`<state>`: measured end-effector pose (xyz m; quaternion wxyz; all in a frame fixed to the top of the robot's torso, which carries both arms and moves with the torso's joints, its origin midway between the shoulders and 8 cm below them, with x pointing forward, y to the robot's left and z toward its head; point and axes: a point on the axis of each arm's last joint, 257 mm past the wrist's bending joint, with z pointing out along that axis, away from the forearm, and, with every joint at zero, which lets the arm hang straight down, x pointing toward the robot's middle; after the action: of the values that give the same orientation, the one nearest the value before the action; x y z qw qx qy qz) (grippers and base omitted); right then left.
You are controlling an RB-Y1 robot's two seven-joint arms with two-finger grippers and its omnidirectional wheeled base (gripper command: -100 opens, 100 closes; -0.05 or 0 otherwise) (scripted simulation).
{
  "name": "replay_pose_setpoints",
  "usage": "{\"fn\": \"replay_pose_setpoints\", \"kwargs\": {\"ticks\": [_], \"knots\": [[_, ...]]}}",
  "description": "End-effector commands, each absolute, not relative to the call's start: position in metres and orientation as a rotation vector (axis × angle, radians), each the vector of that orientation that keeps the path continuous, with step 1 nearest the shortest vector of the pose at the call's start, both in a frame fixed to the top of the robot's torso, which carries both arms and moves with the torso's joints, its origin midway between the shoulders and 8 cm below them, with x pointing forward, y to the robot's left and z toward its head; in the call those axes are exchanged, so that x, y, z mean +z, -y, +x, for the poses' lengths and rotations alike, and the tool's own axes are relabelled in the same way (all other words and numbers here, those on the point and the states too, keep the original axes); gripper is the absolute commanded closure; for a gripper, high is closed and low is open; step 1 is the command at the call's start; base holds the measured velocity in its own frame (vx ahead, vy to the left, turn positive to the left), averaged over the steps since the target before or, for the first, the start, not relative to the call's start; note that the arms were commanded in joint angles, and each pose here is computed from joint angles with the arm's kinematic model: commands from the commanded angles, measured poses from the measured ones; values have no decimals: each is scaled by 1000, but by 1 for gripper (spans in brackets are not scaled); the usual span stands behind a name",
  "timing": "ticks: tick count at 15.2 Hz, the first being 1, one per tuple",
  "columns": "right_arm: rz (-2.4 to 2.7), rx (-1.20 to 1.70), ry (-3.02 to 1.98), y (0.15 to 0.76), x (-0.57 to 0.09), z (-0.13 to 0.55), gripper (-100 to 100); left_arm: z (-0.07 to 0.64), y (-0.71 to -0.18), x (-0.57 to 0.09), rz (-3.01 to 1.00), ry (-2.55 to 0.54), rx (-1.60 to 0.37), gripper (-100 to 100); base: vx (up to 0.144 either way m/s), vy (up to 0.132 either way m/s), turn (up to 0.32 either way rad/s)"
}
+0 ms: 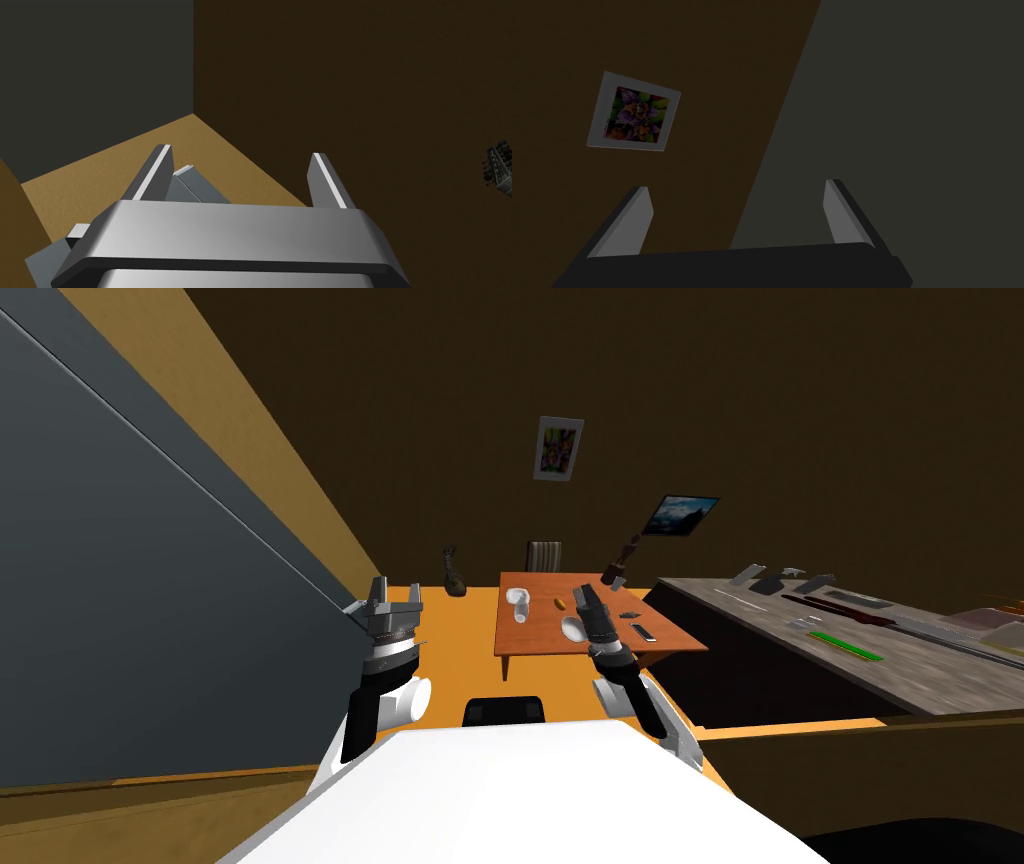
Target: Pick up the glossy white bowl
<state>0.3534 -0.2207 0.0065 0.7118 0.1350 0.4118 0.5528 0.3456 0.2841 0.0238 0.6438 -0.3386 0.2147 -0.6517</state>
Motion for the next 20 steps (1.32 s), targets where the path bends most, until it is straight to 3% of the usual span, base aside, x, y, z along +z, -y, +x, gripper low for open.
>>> {"fn": "replay_pose_setpoints", "kwargs": {"ticks": [1,12,20], "knots": [[234,1190,-995,205,-12,362,-100,346,-284,24,-771,-489,-1484,0,-58,-2,38],[-46,1039,-1276,165,-92,382,-100,346,-284,24,-771,-489,-1484,0,-51,-3,47],[-372,838,-1507,150,-186,391,-100,346,-284,24,-771,-489,-1484,0,-21,-6,76]]}}
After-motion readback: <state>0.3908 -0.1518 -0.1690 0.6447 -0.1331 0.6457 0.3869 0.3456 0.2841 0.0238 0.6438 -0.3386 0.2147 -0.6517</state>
